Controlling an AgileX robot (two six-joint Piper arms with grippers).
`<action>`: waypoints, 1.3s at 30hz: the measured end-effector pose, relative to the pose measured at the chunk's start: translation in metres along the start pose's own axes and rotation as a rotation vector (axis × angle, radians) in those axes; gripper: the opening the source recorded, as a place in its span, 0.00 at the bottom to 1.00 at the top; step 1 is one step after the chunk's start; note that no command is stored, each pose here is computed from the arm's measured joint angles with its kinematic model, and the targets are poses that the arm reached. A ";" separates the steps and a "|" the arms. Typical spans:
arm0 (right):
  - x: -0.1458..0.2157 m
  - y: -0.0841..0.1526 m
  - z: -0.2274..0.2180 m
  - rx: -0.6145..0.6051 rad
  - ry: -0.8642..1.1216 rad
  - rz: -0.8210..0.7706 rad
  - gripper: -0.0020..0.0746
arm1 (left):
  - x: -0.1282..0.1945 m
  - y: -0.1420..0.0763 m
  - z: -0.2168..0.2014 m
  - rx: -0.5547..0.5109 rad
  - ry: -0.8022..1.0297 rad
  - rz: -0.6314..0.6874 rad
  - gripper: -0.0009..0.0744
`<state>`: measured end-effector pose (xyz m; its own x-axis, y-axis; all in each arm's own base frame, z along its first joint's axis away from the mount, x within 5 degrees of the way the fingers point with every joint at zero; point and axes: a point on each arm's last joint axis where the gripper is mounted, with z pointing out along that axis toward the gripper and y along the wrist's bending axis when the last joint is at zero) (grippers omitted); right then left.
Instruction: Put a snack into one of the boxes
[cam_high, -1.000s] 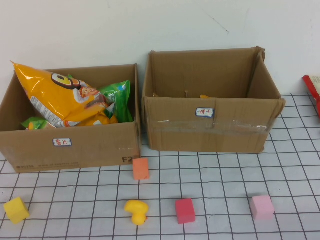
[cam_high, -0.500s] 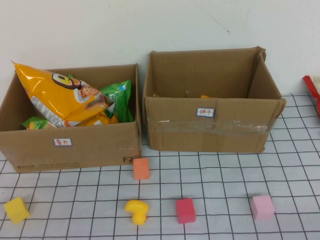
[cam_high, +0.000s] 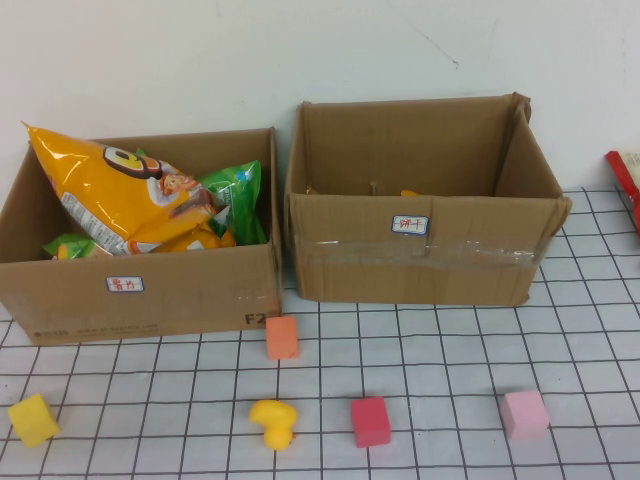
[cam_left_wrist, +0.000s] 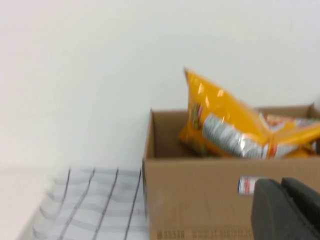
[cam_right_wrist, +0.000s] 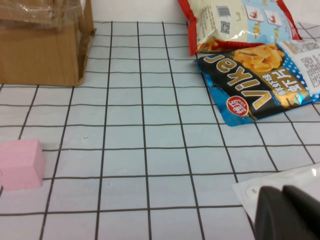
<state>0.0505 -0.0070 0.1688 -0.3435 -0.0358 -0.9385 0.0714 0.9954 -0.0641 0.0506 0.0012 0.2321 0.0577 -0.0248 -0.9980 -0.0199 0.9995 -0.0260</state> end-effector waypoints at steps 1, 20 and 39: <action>0.000 0.000 0.000 0.000 0.000 0.000 0.03 | 0.005 0.000 0.001 -0.004 0.012 -0.004 0.01; 0.000 0.000 0.000 0.000 0.000 -0.002 0.03 | 0.058 0.001 -0.001 0.004 0.329 0.027 0.01; 0.000 0.000 0.000 0.000 0.000 -0.002 0.03 | 0.058 0.001 -0.001 0.010 0.331 0.059 0.01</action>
<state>0.0505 -0.0070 0.1688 -0.3436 -0.0374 -0.9384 0.0708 0.9953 -0.0656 0.0533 0.0011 0.1738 -0.2708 0.0295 -0.9622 -0.0036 0.9995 0.0317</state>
